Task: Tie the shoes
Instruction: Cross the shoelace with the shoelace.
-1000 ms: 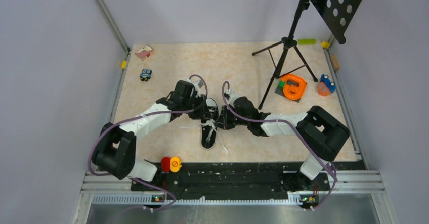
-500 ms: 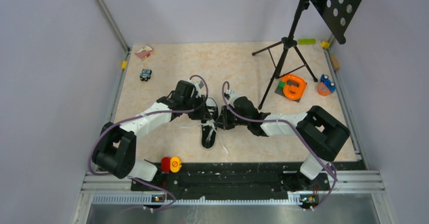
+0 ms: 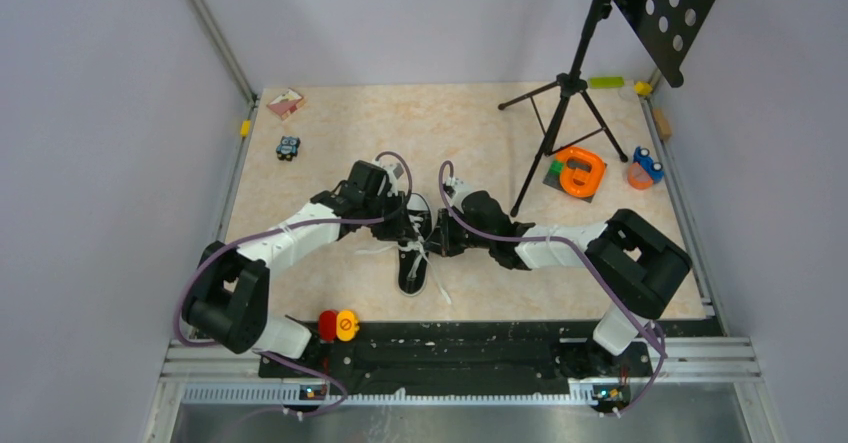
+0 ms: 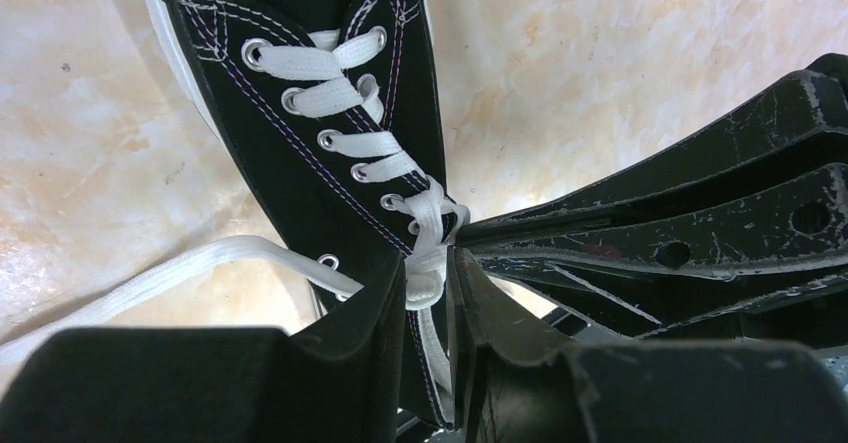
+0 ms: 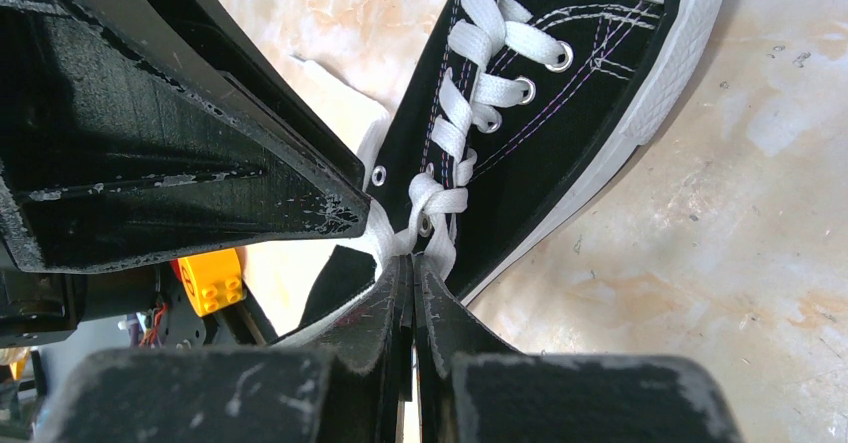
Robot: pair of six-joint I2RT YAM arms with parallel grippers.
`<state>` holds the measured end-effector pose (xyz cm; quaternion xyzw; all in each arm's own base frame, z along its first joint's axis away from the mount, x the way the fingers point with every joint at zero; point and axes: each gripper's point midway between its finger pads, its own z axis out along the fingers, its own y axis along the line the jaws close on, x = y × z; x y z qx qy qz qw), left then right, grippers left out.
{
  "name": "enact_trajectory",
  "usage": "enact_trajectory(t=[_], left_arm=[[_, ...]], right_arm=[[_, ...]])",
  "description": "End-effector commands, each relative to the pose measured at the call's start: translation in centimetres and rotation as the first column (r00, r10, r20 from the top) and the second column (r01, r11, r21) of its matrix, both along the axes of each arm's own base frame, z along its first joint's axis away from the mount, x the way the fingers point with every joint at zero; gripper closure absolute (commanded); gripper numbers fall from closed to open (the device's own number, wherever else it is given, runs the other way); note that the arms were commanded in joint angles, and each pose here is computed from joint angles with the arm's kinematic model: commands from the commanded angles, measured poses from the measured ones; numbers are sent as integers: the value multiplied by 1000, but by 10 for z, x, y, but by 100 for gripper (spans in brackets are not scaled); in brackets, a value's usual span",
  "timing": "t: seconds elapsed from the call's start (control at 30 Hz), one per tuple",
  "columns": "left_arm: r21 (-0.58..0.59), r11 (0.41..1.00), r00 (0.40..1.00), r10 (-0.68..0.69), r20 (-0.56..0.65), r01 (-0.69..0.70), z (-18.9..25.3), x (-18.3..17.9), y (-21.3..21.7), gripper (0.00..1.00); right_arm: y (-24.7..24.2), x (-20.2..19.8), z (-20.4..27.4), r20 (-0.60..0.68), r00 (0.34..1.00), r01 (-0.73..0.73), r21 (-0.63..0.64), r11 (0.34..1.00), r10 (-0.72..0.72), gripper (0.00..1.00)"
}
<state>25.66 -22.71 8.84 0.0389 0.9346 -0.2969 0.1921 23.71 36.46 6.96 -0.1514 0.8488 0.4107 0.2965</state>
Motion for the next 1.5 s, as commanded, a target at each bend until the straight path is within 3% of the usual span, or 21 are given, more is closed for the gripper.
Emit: enact_trajectory(t=[0.0,0.6,0.93,1.07,1.47], left_arm=[[-12,1000,999,-13,46,14,15,9,-6,74],[-4,1000,1000,-6,31,6,11,8,-5,68],[-16,1000,999,-12,36,13,13,7,-6,81],[-23,1000,999,-17,46,18,17,8,-7,100],[-10,1000,993,12,115,-11,29,14,0,100]], right_arm=[[5,5,18,45,999,-4,41,999,2,100],[4,6,20,49,999,-2,41,999,0,100],[3,5,20,48,999,1,42,999,-3,100],[3,5,21,50,999,2,43,999,-4,100],[-9,3,18,49,998,38,24,999,-39,100]])
